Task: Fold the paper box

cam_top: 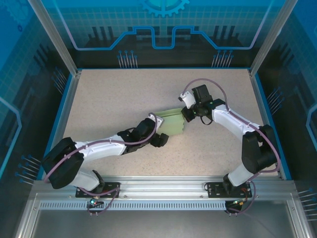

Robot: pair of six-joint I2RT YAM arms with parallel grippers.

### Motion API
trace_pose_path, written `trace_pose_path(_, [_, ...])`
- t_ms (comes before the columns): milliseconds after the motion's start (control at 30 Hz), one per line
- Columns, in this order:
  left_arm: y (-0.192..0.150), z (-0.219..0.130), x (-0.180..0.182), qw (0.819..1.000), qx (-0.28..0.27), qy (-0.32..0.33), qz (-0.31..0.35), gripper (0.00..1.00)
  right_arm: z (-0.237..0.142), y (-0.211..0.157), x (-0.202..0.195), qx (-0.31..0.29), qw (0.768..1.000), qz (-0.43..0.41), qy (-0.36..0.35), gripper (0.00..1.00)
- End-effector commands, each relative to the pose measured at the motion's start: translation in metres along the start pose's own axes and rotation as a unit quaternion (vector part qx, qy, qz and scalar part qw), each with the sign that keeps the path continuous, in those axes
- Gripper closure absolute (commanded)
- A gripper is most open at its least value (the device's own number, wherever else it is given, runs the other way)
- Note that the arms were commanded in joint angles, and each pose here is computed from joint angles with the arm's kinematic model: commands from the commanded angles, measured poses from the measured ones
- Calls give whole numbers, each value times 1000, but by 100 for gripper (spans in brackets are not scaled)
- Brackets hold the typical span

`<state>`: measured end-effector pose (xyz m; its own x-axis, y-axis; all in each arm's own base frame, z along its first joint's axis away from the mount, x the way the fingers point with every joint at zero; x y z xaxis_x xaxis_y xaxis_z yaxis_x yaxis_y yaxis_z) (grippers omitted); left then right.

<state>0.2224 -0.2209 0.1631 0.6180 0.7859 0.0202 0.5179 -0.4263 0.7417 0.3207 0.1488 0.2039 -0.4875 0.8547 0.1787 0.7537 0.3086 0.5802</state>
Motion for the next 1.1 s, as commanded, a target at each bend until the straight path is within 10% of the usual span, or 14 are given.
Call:
trace_pose_path(0, [0, -7, 3, 1000, -8, -7, 19, 19, -3, 3, 3, 5, 1000, -7, 21, 100])
trace_pose_path(1067, [-26, -7, 38, 996, -11, -58, 66, 3, -9, 11, 1, -7, 999, -18, 32, 100])
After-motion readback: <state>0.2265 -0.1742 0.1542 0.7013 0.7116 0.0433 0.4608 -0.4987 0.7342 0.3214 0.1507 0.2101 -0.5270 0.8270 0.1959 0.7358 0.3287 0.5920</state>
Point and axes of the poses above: each hand's point on the last joint's axis, 136 mm out from that joint toward the fingers, its own z axis out along the fingers, its own x axis along the line the jaws close on, y = z × x, the point moved 10 cm from there along -z, back along the fingers, and after that the axes turned 12 degrees about z, right-handed, at the moved point
